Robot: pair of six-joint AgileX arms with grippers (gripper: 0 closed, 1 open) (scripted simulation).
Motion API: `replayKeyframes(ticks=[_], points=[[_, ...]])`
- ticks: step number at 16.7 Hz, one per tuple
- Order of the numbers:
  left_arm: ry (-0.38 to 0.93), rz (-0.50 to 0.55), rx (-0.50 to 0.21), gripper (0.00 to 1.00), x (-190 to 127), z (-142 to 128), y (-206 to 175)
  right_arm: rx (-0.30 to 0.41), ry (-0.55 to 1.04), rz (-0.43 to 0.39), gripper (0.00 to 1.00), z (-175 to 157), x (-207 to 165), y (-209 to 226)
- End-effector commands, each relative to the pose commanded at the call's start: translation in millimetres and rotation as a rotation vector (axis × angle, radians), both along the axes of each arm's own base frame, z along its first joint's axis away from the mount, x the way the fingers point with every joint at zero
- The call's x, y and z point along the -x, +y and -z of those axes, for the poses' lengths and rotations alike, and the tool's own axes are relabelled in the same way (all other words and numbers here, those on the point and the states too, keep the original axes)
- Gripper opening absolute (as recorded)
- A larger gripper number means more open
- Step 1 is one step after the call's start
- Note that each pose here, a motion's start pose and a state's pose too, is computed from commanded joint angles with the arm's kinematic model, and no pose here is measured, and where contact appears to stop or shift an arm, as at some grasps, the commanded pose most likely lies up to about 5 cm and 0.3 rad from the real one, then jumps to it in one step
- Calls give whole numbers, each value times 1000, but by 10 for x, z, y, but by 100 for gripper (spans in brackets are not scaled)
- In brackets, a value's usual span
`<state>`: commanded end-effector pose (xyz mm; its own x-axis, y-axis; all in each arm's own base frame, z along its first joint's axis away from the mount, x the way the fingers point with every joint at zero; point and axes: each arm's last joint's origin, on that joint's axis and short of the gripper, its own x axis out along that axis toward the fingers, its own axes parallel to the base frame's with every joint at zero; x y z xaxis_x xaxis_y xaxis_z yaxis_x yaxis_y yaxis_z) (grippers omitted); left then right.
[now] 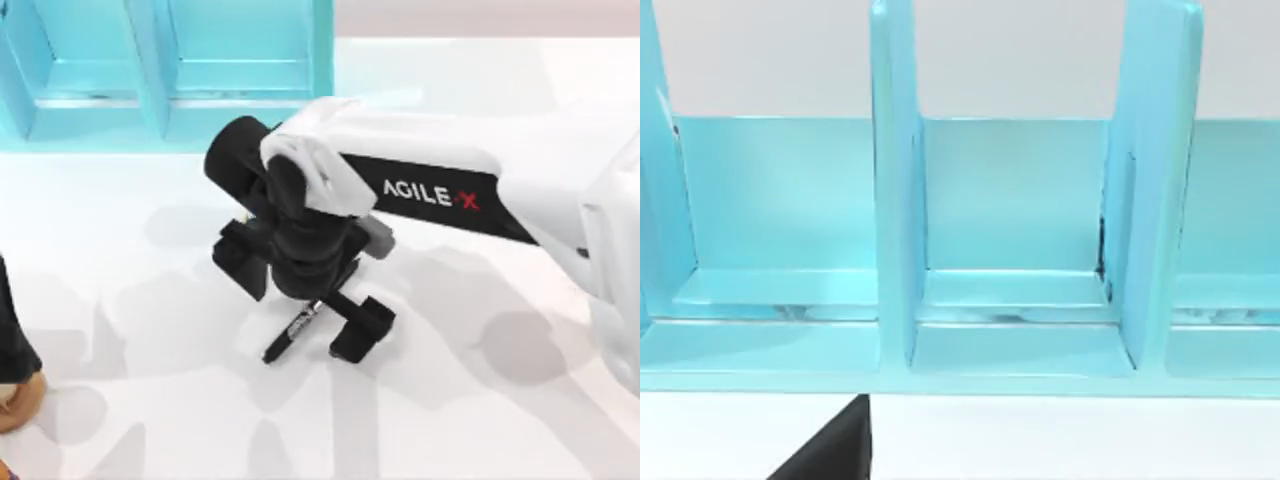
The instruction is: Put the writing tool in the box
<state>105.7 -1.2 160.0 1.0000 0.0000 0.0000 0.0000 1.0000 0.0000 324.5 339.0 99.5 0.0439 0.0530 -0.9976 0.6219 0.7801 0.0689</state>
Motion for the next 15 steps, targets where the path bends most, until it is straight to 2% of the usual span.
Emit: replayKeyframes(ticks=[2, 6, 15], points=[[0, 0, 0, 100, 0, 0, 0, -7, -6, 0, 100, 120, -141, -98], [0, 0, 0, 100, 0, 0, 0, -10, -9, 1, 100, 132, -168, -113], [0, 0, 0, 100, 0, 0, 0, -10, -9, 1, 32, 132, -168, -113]])
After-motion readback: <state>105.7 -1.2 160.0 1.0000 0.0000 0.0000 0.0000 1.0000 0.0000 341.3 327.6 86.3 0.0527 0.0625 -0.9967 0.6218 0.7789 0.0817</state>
